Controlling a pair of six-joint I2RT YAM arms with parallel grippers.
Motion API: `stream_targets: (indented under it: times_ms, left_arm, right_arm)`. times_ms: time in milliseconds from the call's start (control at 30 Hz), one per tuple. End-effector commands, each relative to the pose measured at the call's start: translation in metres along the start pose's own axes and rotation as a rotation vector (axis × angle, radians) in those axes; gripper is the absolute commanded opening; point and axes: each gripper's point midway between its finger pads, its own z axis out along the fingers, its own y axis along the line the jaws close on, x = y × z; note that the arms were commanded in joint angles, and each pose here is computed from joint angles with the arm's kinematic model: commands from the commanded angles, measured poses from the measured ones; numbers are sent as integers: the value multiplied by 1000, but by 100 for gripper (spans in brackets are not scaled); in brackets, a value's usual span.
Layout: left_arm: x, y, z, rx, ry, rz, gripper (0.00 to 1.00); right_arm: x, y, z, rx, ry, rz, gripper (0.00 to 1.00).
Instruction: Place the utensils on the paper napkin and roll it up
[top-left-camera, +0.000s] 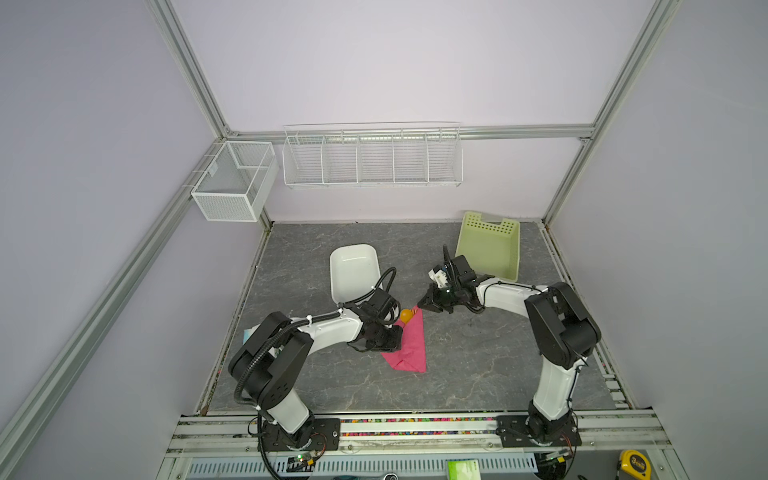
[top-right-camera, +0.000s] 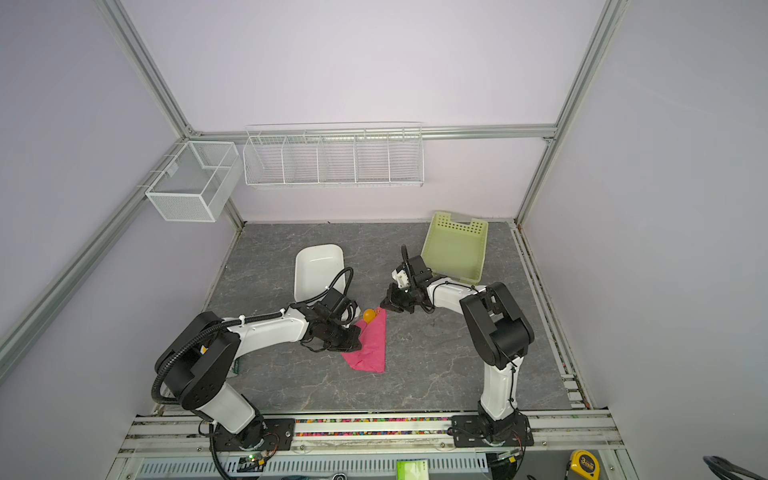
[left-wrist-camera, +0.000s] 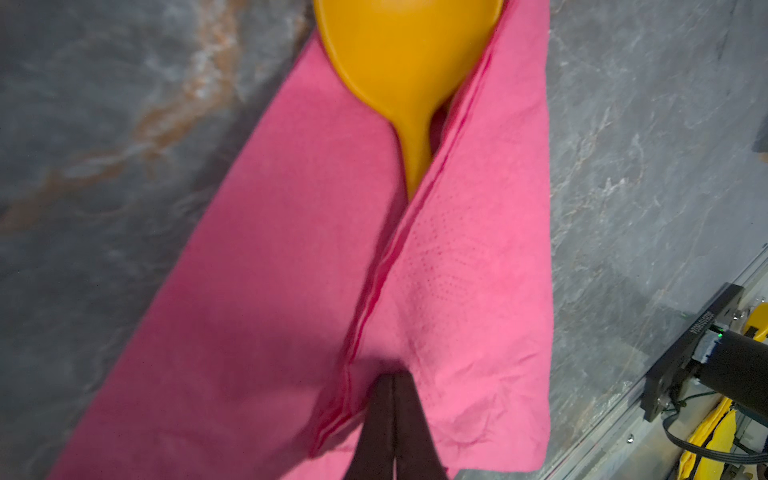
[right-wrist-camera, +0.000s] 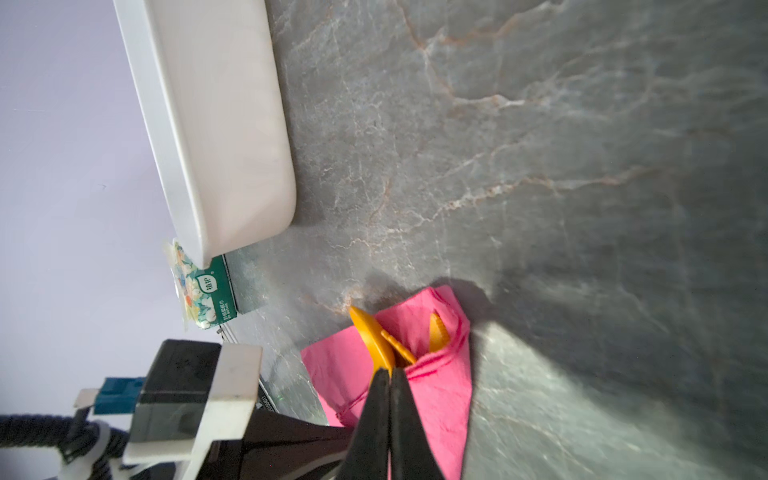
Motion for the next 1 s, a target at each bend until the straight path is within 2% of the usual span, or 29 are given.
stream_targets:
  times_ms: [0,133,267,400,667,967]
  left_arm:
    - [18,17,3,-67,54,-14,0]
    - [19,17,3,-68,55,-16,0]
    - [19,17,3,-65,51,-15,0]
    - [19,17,3,-64,51,-14,0]
    - [18,16,3,-58,41,-20,0]
    - [19,15,1,-48,33,-20,0]
  right_arm:
    - [-2,-7,10,-4,22,25,7]
    - [0,-27,18,61,28,40,7]
    - [8,-59,20,187,45,62,7]
    - [11,-65,15,225,40,60,7]
    - [4,-11,-19,134,-43,-5,7]
    - [57,33,-15,118,81,-52,7]
